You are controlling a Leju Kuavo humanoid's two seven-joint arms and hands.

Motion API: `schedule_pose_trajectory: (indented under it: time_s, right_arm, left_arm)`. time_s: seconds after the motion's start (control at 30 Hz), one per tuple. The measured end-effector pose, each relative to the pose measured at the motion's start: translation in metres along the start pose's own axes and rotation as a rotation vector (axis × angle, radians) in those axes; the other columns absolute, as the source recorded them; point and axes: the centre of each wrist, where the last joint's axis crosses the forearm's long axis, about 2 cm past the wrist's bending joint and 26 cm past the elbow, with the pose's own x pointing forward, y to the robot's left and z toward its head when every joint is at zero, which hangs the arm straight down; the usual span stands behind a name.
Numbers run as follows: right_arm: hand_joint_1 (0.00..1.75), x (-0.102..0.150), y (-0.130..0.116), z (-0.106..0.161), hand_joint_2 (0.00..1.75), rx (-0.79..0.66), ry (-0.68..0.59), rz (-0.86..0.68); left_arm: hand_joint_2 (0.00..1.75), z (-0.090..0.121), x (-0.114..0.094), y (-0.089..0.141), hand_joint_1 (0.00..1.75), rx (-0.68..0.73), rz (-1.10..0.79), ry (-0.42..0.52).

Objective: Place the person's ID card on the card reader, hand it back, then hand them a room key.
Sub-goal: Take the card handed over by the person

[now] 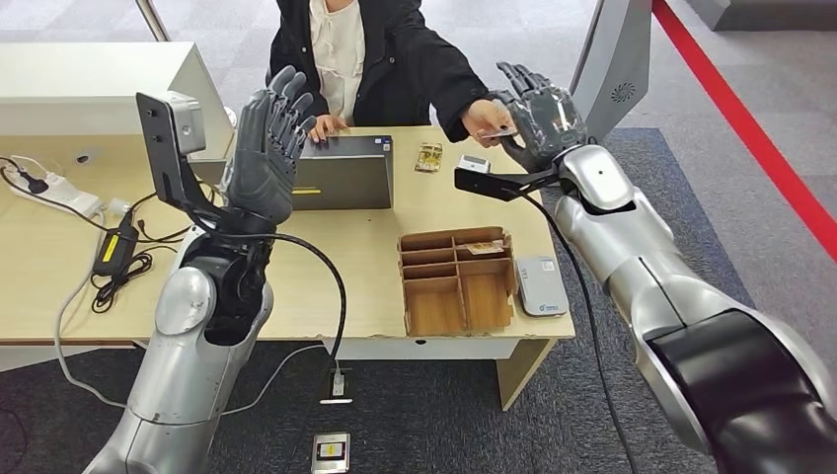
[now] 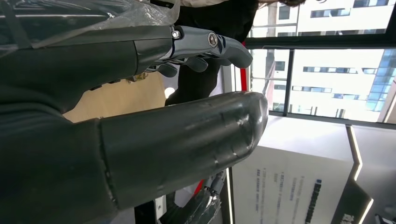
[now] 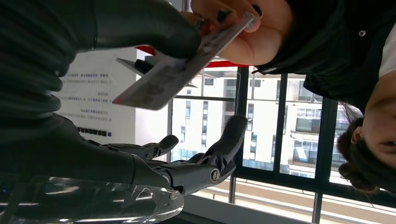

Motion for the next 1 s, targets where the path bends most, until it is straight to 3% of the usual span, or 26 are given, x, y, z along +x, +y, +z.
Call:
schedule_pose_trajectory:
  time_s: [0.47, 0.67, 1.0]
  right_arm:
    - [1.74, 0.0001, 0.0015, 0.0003, 1.75, 0.013, 0.001, -0.027]
    - [1.64, 0.0015, 0.0010, -0.0002, 1.75, -0.012, -0.012, -0.041]
    - [1.75, 0.0044, -0.0013, -0.0024, 1.75, -0.067, -0.060, -0.112]
  left_arm:
    - [0.00, 0.0011, -0.0012, -0.0001, 0.00, 0.001, -0.003, 0.006]
    - [0.00, 0.0015, -0.0016, -0.0001, 0.00, 0.002, -0.005, 0.007]
    - [0.00, 0.0027, -0.0032, 0.0014, 0.00, -0.012, -0.009, 0.009]
